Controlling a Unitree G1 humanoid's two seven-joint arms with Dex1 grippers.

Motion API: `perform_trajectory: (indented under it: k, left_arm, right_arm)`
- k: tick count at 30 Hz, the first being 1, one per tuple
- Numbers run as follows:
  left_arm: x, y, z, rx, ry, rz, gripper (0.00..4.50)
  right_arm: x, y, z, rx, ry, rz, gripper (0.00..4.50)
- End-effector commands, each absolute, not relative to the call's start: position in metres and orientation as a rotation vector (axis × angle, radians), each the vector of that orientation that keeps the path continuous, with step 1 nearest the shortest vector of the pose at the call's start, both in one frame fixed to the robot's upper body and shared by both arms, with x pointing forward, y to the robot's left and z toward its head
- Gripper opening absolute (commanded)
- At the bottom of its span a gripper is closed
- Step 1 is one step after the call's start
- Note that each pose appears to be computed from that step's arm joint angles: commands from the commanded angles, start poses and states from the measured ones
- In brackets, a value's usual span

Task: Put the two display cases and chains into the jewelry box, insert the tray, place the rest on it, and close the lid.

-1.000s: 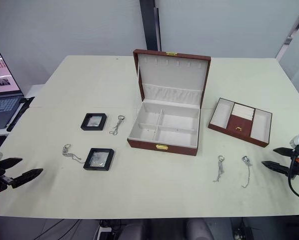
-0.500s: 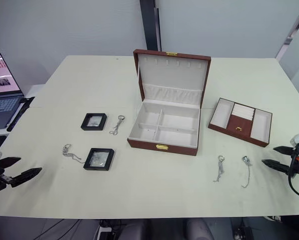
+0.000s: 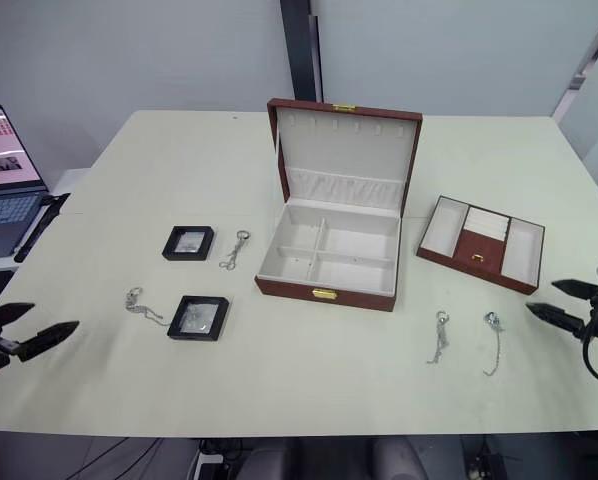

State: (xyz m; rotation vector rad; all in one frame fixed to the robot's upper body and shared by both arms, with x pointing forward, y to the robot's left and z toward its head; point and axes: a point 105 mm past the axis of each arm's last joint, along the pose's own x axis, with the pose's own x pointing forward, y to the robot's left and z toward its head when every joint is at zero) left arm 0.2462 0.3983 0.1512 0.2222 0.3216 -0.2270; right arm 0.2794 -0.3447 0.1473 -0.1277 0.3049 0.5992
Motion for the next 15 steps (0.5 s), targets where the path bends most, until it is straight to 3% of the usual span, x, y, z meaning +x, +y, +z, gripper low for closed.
perform_trajectory:
  k: [1,8,10,15]
  left_arm:
    - [0.260,0.375,0.168,0.177,0.229,-0.274,4.50]
    - [0.304,0.311,0.166,0.195,0.183,-0.439,4.50]
    - [0.316,0.294,0.166,0.193,0.163,-0.484,4.50]
    - [0.338,0.258,0.161,0.215,0.142,-0.569,3.36]
  right_arm:
    - [0.285,-0.321,0.174,-0.101,0.182,0.617,4.46]
    - [0.307,-0.260,0.175,-0.123,0.104,0.652,4.46]
    - [0.311,-0.244,0.171,-0.145,0.100,0.671,4.09]
    - [0.326,-0.225,0.156,-0.229,0.110,0.637,2.59]
